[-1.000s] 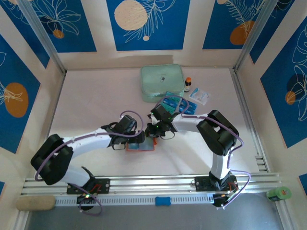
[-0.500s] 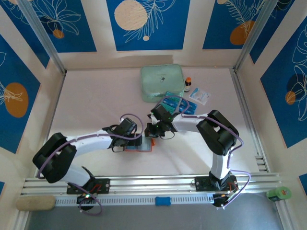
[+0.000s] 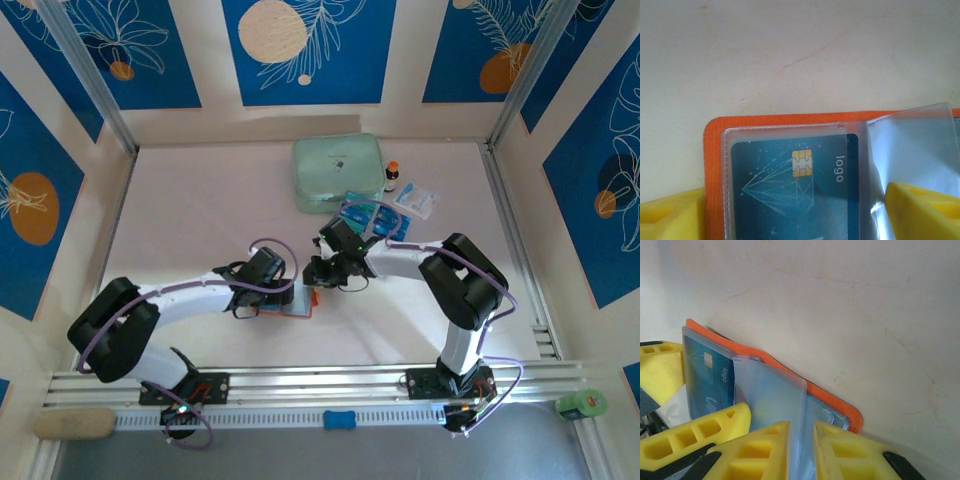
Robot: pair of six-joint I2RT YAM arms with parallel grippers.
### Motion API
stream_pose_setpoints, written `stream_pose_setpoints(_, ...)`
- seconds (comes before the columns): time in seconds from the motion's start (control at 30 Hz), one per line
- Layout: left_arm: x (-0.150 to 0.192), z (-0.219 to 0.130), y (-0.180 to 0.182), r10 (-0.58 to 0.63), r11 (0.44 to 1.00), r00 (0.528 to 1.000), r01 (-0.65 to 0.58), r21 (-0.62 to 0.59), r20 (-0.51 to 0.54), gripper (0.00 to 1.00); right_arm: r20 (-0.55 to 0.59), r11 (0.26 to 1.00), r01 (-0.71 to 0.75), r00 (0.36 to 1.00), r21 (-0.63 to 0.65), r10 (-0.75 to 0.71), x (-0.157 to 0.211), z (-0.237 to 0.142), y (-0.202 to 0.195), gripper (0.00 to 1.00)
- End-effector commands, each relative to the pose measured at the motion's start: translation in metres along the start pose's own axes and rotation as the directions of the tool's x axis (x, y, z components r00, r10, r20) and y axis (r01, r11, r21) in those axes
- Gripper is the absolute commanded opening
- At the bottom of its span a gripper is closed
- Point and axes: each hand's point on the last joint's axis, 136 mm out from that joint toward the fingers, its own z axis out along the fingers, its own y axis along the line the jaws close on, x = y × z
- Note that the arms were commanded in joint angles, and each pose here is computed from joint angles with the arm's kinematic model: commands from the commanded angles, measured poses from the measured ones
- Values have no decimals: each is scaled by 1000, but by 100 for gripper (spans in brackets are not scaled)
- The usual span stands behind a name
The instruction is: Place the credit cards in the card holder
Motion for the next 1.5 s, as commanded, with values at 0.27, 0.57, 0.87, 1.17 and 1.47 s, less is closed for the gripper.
stream_pose_setpoints(0.27,-6,-17,-15,4,997,1000,-5,72,24,92,46,999,33,998,25,-34,4,-27,12,20)
stream_pose_setpoints(0.57,-17,-31,-19,-7,996,998,1,91,60,95,55,970,64,995,233,-79,24,-32,-13,30)
stream_pose_setpoints(0.87,-23,-42,-15,-12,997,996,5,75,90,98,24,936,68,996,344,-81,28,-23,-35,23)
stream_pose_setpoints(1.17,-26,-50,-18,-18,996,995,9,94,103,100,43,939,61,996,338,-80,18,-31,-39,17)
stream_pose_setpoints(1.47,-30,-49,-37,-20,989,995,5,148,100,100,106,979,45,992,197,-67,0,-54,-12,19)
